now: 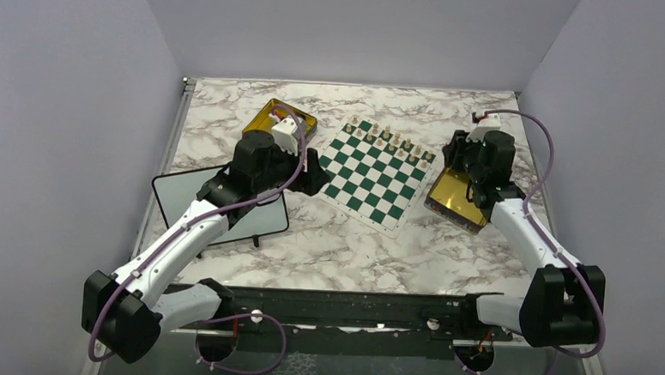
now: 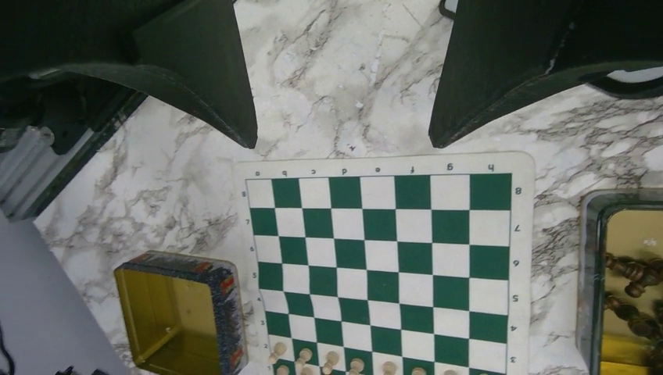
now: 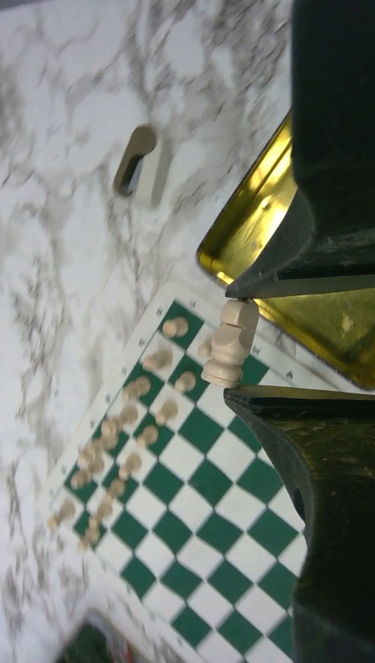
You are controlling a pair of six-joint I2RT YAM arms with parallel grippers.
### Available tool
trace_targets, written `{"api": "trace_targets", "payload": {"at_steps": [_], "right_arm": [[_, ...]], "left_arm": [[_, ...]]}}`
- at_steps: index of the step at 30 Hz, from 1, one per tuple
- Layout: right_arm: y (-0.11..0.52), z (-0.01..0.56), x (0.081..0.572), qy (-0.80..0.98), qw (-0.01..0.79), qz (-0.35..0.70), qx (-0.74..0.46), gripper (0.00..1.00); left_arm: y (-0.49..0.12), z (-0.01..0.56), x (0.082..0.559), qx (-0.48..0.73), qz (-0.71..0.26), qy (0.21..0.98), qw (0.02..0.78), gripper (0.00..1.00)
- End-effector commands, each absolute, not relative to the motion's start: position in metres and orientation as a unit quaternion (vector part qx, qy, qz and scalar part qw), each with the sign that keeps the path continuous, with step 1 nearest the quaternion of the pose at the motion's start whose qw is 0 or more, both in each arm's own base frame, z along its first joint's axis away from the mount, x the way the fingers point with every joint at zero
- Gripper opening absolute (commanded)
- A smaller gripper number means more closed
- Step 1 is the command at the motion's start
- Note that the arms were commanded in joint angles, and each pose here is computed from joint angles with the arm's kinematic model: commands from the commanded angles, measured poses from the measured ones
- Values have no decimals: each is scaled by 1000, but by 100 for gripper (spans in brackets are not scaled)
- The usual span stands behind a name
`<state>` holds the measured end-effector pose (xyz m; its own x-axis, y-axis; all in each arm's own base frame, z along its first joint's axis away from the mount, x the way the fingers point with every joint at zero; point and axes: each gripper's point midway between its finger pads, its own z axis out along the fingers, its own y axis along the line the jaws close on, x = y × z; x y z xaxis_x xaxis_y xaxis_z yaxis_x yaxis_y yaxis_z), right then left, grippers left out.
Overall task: Set up the chess pieces on the board
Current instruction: Pick up the chess piece from the storage box, then place the chess piece on the chessboard.
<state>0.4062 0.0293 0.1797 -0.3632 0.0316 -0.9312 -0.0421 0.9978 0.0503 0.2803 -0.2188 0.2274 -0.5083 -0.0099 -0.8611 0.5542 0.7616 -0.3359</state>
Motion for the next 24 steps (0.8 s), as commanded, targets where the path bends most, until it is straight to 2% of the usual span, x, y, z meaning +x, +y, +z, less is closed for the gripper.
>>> {"api": "trace_targets", "payload": {"at_steps": [1,6,13,24], "right_arm": [[92,211,395,773,607,128,-135,39],[155,234,369,714,629,186,-245,39],[226,257,322,652,638,253,-321,39],[275,284,280,597,645,302,-370,39]], "left_arm": [[-243,268,277,170,-371,788,461,78],[-258,285,278,170,-407,780,445,74],[-281,301,283,150,-463,772,407,66],[-311,304,280,178,-538,750,340,58]]}}
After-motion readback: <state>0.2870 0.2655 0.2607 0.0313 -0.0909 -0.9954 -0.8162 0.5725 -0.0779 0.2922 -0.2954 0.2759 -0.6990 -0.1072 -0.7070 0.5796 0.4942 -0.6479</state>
